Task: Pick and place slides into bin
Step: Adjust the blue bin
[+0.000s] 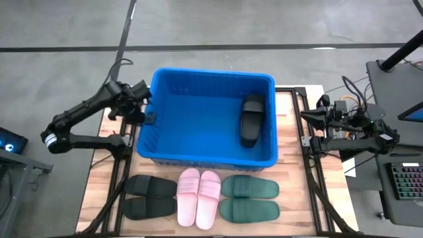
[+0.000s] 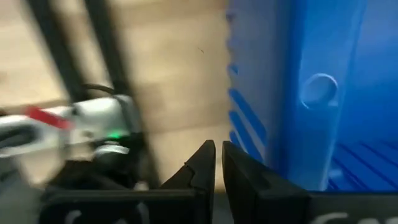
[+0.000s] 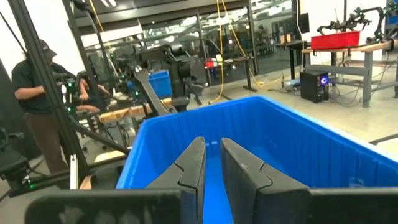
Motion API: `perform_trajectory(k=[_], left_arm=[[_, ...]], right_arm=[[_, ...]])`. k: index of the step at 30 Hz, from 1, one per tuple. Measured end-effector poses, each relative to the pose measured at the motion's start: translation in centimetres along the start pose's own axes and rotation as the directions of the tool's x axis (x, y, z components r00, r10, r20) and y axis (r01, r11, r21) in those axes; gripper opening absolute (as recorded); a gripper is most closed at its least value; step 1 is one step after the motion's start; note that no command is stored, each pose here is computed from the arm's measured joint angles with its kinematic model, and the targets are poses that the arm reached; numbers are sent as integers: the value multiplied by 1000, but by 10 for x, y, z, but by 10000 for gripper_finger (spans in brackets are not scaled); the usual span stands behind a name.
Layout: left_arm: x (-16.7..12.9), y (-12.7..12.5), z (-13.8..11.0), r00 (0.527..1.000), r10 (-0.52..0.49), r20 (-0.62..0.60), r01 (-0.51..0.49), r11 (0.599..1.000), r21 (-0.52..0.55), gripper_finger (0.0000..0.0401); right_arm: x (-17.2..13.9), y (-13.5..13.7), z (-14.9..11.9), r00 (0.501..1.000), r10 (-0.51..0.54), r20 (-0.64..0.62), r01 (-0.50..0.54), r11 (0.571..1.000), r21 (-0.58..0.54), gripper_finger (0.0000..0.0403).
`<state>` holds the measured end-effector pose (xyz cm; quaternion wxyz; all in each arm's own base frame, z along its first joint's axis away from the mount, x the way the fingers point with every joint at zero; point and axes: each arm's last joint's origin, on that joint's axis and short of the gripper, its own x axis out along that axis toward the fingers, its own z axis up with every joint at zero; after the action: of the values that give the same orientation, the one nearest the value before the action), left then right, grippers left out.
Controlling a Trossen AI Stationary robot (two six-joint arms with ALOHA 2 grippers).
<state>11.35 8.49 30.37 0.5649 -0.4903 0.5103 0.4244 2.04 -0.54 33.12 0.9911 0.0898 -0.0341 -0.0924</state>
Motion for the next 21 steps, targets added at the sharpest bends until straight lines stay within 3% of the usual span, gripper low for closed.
perform_trajectory(k=[5,8,21], left_arm=[[0,-15,11,973,-219,75,216,975,45,3],[-2,-20,16,952,-275,131,269,961,63,2],[10,-29,29,956,-253,150,241,966,93,0]], right_arm=[[0,0,-1,1000,-1,-8,1,1000,-2,43],[0,0,-1,1000,-2,-8,2,1000,-1,43],[0,0,-1,1000,-2,-9,2,1000,6,43]])
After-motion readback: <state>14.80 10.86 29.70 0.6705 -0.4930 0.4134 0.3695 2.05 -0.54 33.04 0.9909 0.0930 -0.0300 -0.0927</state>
